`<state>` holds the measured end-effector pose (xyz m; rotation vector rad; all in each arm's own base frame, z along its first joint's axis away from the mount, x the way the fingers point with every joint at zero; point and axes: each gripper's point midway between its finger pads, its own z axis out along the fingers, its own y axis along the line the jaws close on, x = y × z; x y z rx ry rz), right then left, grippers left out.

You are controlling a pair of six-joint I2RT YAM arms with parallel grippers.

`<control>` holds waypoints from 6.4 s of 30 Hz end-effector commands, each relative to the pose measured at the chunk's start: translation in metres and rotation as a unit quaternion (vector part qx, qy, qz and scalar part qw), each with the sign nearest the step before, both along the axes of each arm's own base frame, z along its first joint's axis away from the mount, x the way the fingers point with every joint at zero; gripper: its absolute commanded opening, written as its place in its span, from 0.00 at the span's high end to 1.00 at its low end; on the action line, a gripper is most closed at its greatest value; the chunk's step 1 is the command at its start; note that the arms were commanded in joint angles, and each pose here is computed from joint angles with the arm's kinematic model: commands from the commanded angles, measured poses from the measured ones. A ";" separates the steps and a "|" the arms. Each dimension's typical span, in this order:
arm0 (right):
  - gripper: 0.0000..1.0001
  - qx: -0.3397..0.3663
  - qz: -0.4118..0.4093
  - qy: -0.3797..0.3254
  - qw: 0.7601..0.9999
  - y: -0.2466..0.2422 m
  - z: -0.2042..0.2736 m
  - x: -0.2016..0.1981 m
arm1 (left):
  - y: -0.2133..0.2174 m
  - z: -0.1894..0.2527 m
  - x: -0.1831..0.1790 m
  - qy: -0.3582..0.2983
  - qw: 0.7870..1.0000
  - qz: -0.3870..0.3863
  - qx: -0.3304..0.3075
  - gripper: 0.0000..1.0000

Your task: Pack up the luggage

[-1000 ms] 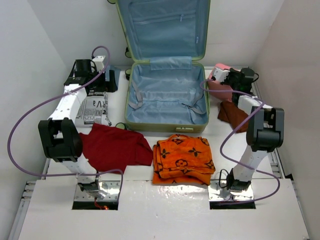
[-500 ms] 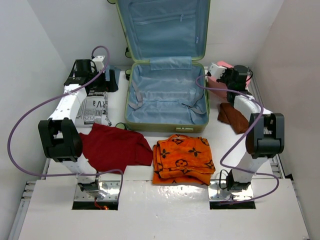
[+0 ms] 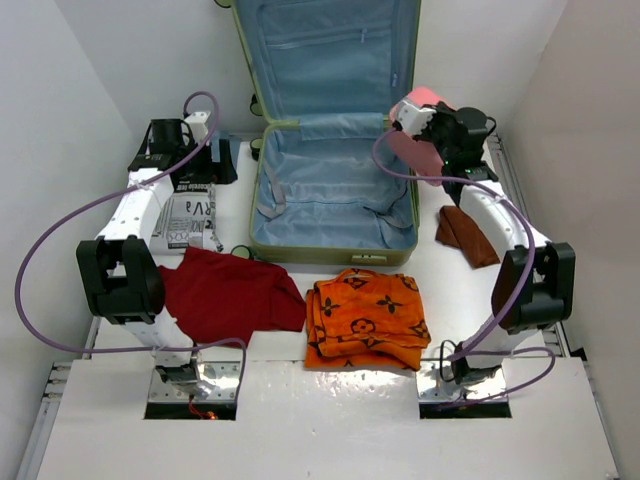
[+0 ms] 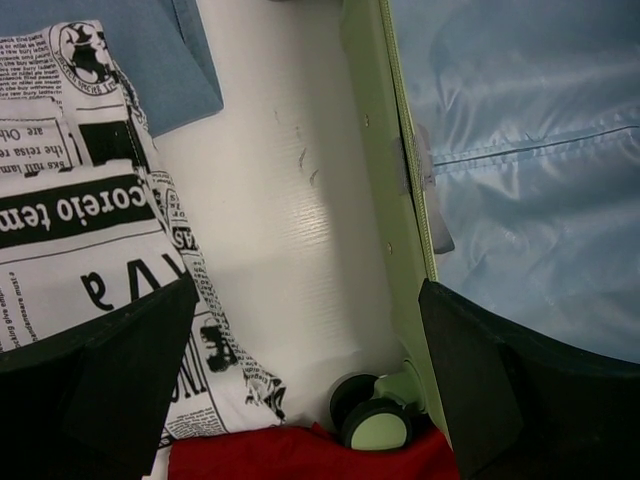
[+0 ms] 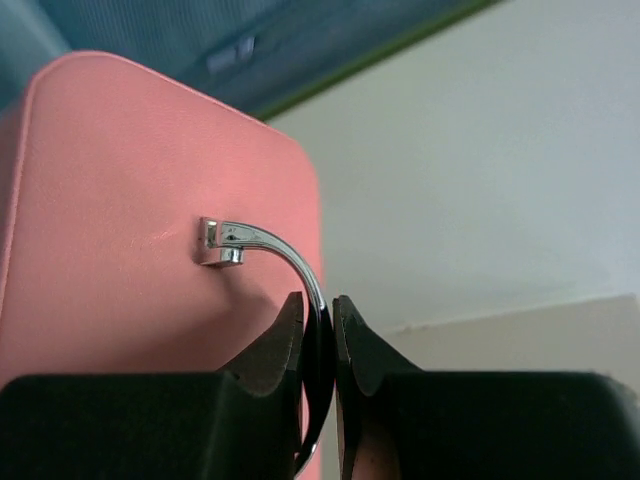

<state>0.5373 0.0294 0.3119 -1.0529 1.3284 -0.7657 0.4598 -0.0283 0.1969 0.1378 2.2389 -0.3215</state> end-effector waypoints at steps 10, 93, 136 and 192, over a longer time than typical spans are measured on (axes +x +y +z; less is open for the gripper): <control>1.00 0.024 0.138 -0.150 0.979 0.073 0.084 0.039 | -0.006 0.010 -0.001 -0.017 1.000 -0.006 -0.006 0.00; 0.96 -0.016 0.452 0.006 0.892 0.131 -0.081 0.082 | -0.014 -0.032 0.010 0.031 0.999 -0.018 -0.005 0.00; 1.00 0.072 0.398 -0.017 0.914 0.171 -0.071 0.093 | -0.018 -0.036 0.010 0.035 0.999 -0.022 -0.005 0.00; 0.49 0.356 0.289 0.232 0.858 0.143 -0.007 -0.036 | 0.105 -0.032 -0.038 0.032 0.978 0.199 0.046 0.00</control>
